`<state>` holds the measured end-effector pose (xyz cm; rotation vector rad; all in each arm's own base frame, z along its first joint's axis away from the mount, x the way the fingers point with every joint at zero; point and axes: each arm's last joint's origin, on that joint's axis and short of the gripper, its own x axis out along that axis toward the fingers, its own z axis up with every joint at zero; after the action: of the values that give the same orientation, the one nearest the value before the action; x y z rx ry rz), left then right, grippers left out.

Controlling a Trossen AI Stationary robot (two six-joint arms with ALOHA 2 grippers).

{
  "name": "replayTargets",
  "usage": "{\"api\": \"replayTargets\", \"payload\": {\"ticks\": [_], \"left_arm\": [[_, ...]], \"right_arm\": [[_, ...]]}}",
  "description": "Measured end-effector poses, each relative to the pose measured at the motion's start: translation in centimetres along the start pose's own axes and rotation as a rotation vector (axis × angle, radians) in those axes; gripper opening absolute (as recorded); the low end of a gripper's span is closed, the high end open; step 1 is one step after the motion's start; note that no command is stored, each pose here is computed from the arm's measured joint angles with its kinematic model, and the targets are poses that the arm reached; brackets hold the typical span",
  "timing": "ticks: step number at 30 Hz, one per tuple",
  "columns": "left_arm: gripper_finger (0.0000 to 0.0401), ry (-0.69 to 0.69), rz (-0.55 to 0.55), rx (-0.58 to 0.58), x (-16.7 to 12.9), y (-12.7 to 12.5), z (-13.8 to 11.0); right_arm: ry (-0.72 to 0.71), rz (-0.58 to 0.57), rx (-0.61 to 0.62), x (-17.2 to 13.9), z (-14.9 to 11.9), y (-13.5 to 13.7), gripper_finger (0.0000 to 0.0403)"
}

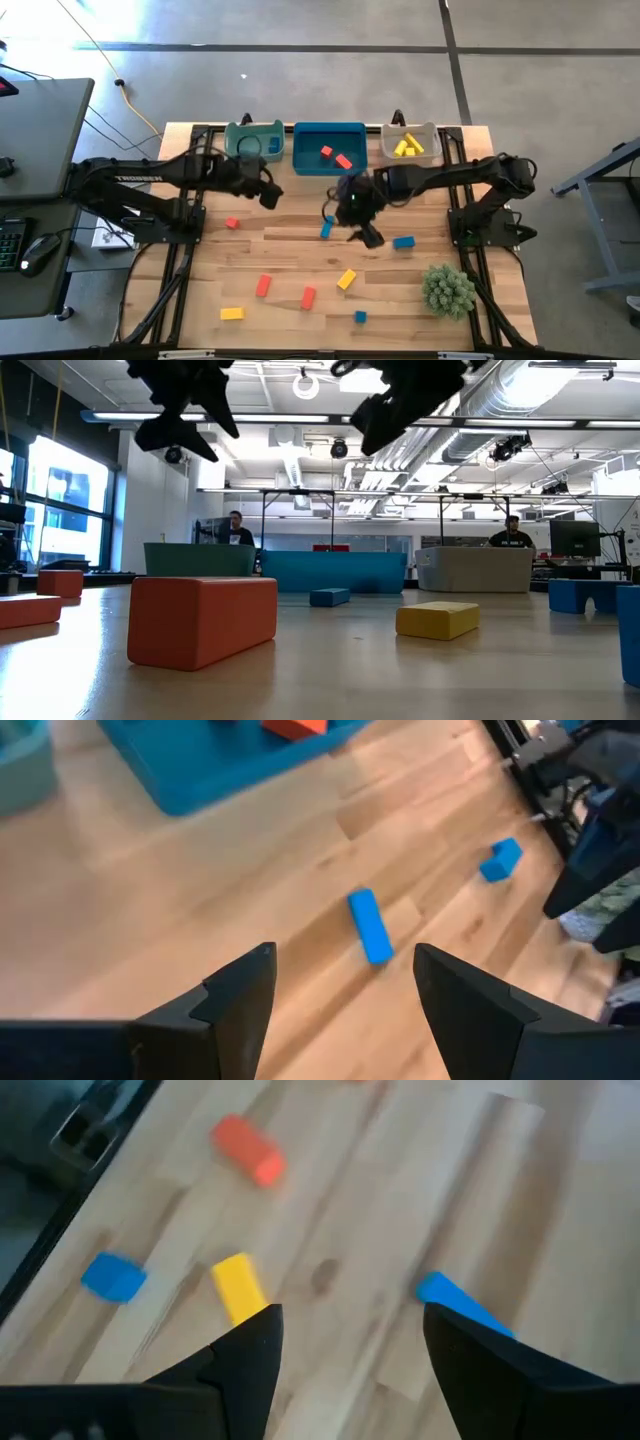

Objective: Sort & place blocks by color
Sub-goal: Put the yellow block into the white bin

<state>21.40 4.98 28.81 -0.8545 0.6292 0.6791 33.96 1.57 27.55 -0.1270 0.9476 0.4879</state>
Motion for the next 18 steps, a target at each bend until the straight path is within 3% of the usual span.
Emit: {"api": "replayTargets", "payload": {"ticks": [10,18], "left_arm": [[0.0227,-0.028,-0.031,-0.073,-1.0,-2.6,-3.5],[0.0227,-0.011,-0.059,-0.059,-1.5,-3.4,-5.0]], "right_arm": [[0.138,0.042,-0.232,4.6,0.6,5.1,0.0231],[0.208,0.064,-0.288,8.3,0.3,7.5,0.0231]]}}
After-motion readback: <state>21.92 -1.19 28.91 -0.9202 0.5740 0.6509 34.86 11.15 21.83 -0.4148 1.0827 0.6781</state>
